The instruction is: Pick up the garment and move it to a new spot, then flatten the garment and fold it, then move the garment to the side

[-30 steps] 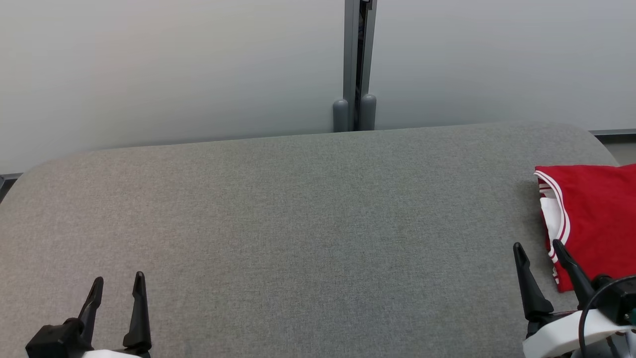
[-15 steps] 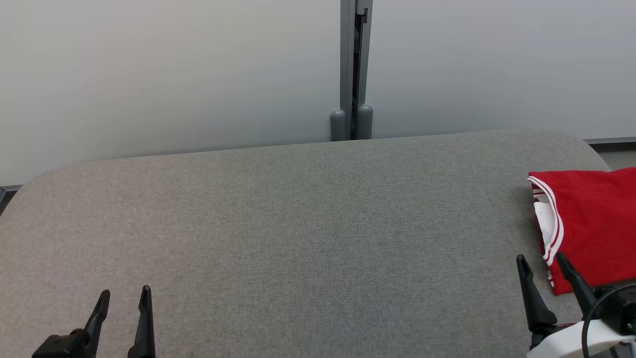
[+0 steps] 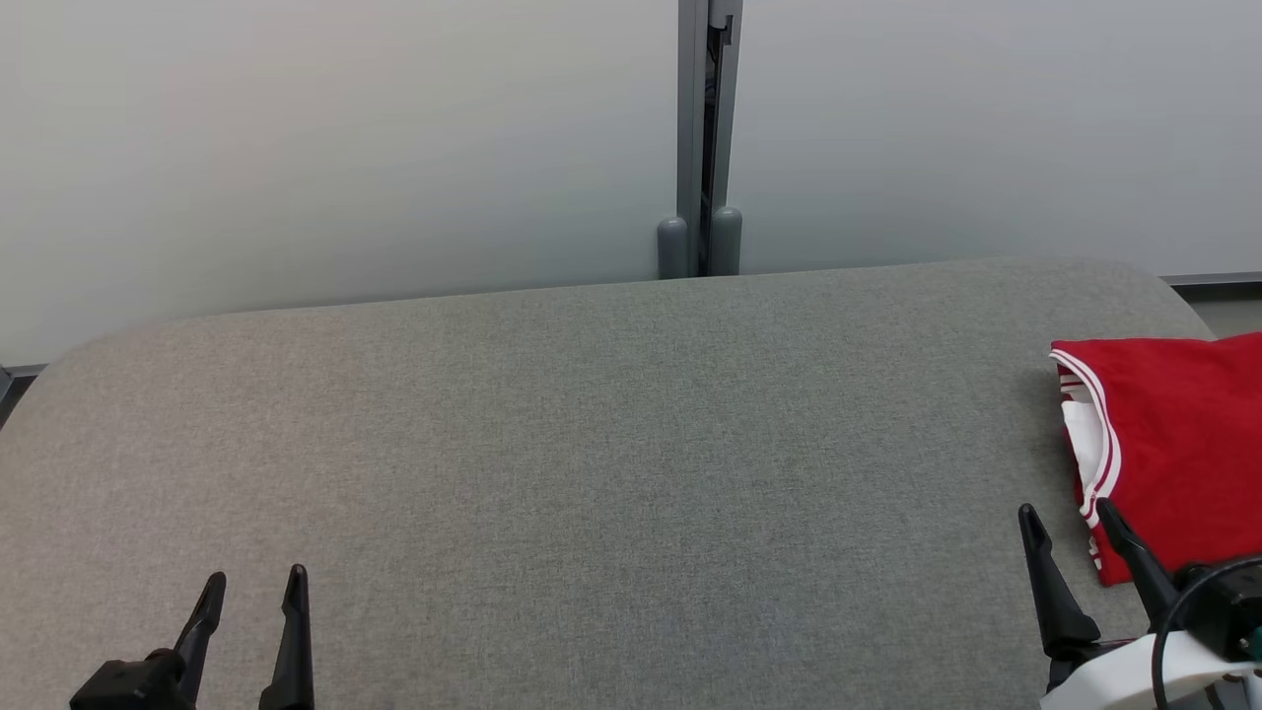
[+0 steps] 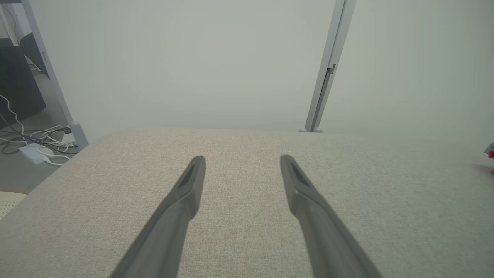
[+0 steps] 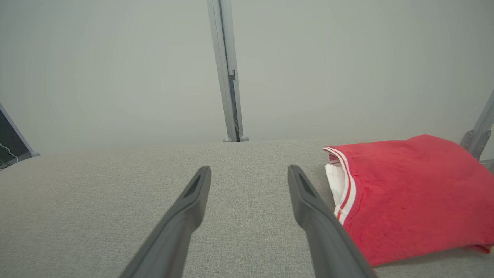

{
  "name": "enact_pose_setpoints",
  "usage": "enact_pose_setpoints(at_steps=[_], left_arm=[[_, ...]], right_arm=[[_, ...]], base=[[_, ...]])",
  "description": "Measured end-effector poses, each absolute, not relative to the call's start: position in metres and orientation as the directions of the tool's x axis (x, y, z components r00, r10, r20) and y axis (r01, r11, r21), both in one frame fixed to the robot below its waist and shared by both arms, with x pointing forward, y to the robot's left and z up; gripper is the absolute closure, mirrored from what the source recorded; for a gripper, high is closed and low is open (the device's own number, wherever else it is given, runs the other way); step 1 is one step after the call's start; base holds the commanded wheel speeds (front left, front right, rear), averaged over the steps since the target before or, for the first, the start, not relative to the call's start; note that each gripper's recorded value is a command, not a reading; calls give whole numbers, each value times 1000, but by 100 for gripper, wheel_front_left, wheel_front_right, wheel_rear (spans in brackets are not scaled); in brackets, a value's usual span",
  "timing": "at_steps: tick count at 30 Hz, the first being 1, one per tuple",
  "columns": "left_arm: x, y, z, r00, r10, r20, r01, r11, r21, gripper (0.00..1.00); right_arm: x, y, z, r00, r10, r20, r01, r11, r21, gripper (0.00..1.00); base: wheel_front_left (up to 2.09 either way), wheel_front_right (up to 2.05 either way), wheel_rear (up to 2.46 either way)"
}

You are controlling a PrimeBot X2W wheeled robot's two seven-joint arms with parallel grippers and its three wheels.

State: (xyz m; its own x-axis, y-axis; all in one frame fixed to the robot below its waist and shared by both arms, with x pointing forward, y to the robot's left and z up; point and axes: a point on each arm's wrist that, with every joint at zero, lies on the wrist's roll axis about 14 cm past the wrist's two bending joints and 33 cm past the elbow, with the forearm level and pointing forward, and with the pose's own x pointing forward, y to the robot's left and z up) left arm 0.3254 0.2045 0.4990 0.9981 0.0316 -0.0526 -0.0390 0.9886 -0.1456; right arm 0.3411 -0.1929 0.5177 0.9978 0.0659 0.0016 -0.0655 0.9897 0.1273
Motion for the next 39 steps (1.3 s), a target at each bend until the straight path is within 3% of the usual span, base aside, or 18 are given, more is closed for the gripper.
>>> enact_pose_setpoints(at_steps=[33,34,39], left_arm=[[326,209,495,997,36,-67,-45,990,-137,0],[326,209,494,997,36,-69,-45,990,-136,100],[316,201,473,990,36,-135,-60,983,-171,100]], right_arm=[[345,-193,514,998,66,-15,-63,990,128,0],[345,-193,514,998,66,-16,-63,990,128,100],[339,-188,493,994,68,-80,-54,985,165,100]], base=[[0,0,0],[0,0,0],[0,0,0]])
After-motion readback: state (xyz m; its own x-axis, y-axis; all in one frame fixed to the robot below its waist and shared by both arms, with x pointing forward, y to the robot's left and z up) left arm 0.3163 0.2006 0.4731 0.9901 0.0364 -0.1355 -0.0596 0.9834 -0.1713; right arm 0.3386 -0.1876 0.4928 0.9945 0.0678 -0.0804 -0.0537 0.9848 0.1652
